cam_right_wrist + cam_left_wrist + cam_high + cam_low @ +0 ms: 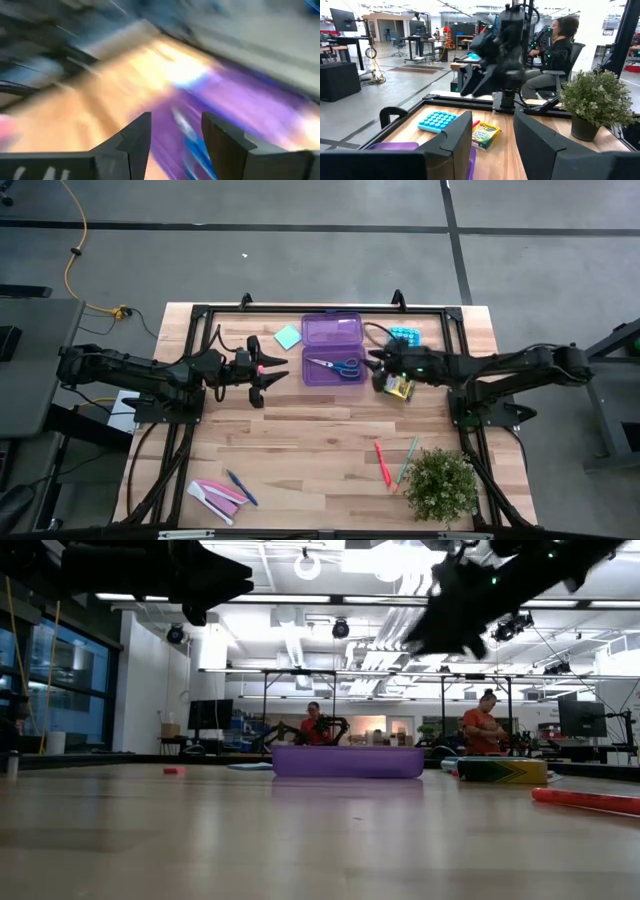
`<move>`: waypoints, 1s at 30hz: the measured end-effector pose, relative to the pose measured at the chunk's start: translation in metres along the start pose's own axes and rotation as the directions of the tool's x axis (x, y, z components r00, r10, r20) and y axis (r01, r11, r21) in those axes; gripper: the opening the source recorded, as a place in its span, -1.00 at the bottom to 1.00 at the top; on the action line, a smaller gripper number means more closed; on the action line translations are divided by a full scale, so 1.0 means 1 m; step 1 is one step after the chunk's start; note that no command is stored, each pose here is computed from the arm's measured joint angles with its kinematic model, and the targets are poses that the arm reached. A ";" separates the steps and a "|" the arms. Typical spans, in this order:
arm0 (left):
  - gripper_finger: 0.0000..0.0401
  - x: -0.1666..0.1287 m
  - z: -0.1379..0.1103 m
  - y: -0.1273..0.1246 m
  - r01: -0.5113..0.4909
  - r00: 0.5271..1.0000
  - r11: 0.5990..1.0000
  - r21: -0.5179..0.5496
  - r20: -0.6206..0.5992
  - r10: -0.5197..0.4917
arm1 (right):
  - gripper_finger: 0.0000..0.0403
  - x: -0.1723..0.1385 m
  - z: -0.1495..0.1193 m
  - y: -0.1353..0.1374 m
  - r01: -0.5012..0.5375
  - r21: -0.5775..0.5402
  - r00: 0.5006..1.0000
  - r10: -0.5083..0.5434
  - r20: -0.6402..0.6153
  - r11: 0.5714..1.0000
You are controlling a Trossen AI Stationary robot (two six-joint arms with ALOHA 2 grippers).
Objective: Pack school essentials
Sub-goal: Put the yellow crayon box into the violet supply box
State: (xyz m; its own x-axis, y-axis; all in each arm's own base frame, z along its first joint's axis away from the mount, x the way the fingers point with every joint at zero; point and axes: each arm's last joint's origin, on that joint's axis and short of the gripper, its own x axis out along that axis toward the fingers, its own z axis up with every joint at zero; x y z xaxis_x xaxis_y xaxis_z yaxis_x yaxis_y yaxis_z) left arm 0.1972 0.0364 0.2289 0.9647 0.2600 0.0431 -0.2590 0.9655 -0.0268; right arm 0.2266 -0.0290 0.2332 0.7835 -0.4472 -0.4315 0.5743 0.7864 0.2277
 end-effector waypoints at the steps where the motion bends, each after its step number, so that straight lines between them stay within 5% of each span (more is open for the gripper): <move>1: -0.33 0.000 0.000 0.000 0.000 1.000 1.000 -0.001 0.000 0.000 | -0.17 0.000 -0.001 -0.002 0.069 0.019 0.995 -0.067 -0.078 0.997; 9: -0.34 0.000 -0.001 0.000 0.000 1.000 1.000 -0.010 -0.004 0.000 | -0.17 -0.021 -0.026 -0.018 0.380 0.009 0.785 -0.317 -0.533 0.925; 15: -0.34 0.000 -0.001 0.000 0.001 1.000 1.000 -0.010 -0.009 -0.001 | -0.17 -0.044 -0.050 -0.024 0.573 -0.045 0.620 -0.469 -0.629 0.818; 21: -0.34 0.000 -0.001 0.000 0.003 1.000 0.999 -0.036 -0.010 -0.003 | -0.17 -0.039 -0.081 -0.024 0.571 0.067 0.641 -0.393 -0.659 0.818; 30: -0.33 0.000 -0.001 0.000 0.003 1.000 0.999 -0.052 -0.010 -0.004 | -0.17 -0.023 -0.099 -0.032 0.545 0.231 0.739 -0.332 -0.586 0.806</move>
State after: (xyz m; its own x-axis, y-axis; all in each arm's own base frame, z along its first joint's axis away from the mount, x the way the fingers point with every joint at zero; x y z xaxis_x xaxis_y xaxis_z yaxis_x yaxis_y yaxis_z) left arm 0.1973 0.0362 0.2277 0.9661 0.2561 0.0332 -0.2529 0.9643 -0.0782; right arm 0.1663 -0.0018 0.1499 0.2493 -0.3412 -0.9063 0.9447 0.2917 0.1500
